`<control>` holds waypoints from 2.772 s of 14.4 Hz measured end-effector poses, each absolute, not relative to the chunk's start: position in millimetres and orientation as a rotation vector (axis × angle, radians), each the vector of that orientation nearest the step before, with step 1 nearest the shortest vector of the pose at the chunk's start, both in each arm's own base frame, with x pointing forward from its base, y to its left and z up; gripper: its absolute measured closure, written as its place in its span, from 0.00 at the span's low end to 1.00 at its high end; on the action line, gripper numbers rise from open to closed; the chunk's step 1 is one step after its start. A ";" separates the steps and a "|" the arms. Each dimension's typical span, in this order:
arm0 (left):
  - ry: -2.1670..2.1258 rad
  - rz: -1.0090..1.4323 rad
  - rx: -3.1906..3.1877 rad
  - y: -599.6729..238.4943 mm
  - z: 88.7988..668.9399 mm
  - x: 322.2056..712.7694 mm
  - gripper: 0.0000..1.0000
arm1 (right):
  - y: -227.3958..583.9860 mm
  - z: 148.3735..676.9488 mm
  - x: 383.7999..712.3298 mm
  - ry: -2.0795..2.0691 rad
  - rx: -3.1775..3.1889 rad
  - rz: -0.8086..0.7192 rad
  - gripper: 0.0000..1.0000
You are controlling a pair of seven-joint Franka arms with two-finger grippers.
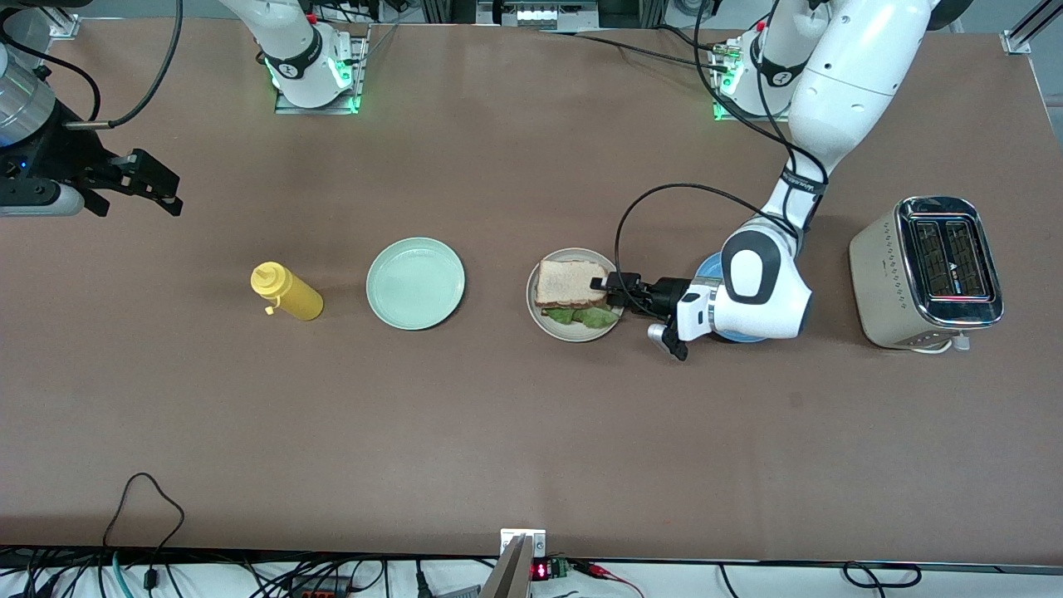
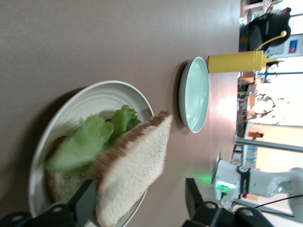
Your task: Make sandwich in beige plate with both arms
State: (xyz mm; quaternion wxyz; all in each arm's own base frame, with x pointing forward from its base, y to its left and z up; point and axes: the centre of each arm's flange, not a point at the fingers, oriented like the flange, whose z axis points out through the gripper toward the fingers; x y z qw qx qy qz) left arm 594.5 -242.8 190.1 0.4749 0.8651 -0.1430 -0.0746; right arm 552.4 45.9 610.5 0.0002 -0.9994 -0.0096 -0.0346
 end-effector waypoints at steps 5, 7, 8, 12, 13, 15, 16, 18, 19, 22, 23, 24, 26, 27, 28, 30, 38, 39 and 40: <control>-0.504 -0.140 2.242 -225.9 252.7 608.7 0.00 | 46.0 610.5 552.4 -0.031 -3.139 -0.108 0.00; -0.541 -0.166 2.339 -220.8 274.6 609.5 0.00 | 46.0 610.5 552.3 -0.031 -3.139 -0.108 0.00; -0.556 -0.186 2.392 -218.0 284.7 609.1 0.00 | 46.0 610.4 552.3 -0.031 -3.139 -0.108 0.00; -0.638 -0.283 2.558 -206.3 326.3 604.2 0.00 | 46.1 610.5 552.3 -0.031 -3.139 -0.108 0.00; -0.662 -0.317 2.604 -200.2 337.7 605.1 0.00 | 46.1 610.4 552.3 -0.031 -3.139 -0.108 0.00; -0.680 -0.376 2.693 -184.9 367.0 610.9 0.00 | 46.1 610.5 552.3 -0.031 -3.139 -0.108 0.00; -0.689 -0.399 2.720 -179.6 382.8 613.8 0.00 | 46.1 610.4 552.3 -0.031 -3.139 -0.108 0.00; -0.732 -0.450 2.775 -170.3 415.1 617.3 0.00 | 46.1 610.5 552.3 -0.031 -3.139 -0.108 0.00; -0.741 -0.463 2.808 -162.1 431.6 620.0 0.00 | 46.1 610.7 552.3 -0.032 -3.139 -0.109 0.00; -0.709 -0.479 2.861 -127.5 476.7 626.9 0.00 | 46.0 613.0 552.5 -0.032 -3.139 -0.117 0.00; -0.695 -0.501 2.880 -115.1 487.9 627.0 0.00 | 45.9 613.6 552.6 -0.031 -3.138 -0.118 0.00; -0.689 -0.520 2.899 -106.4 497.0 626.4 0.00 | 45.9 614.3 552.6 -0.031 -3.138 -0.121 0.00; -0.685 -0.520 2.927 -99.0 510.8 626.6 0.00 | 45.6 616.9 552.9 -0.031 -3.138 -0.129 0.00; -0.678 -0.513 2.938 -96.7 514.5 627.3 0.00 | 45.1 618.5 553.1 -0.030 -3.137 -0.134 0.00; -0.650 -0.506 2.954 -90.1 517.3 628.2 0.00 | 44.3 620.5 553.6 -0.027 -3.137 -0.141 0.00; -0.524 -0.474 3.005 -60.3 528.1 628.6 0.00 | 42.6 624.0 554.1 -0.023 -3.136 -0.152 0.00; -0.120 -0.070 3.096 5.0 578.2 549.8 0.00 | 42.3 623.6 553.7 -0.025 -3.137 -0.140 0.00; -0.128 -0.059 3.100 -1.9 578.6 537.0 0.00 | 42.3 623.5 553.7 -0.025 -3.137 -0.139 0.00; -0.141 -0.047 3.113 -8.5 579.1 529.3 0.00 | 42.2 623.6 553.7 -0.025 -3.137 -0.139 0.00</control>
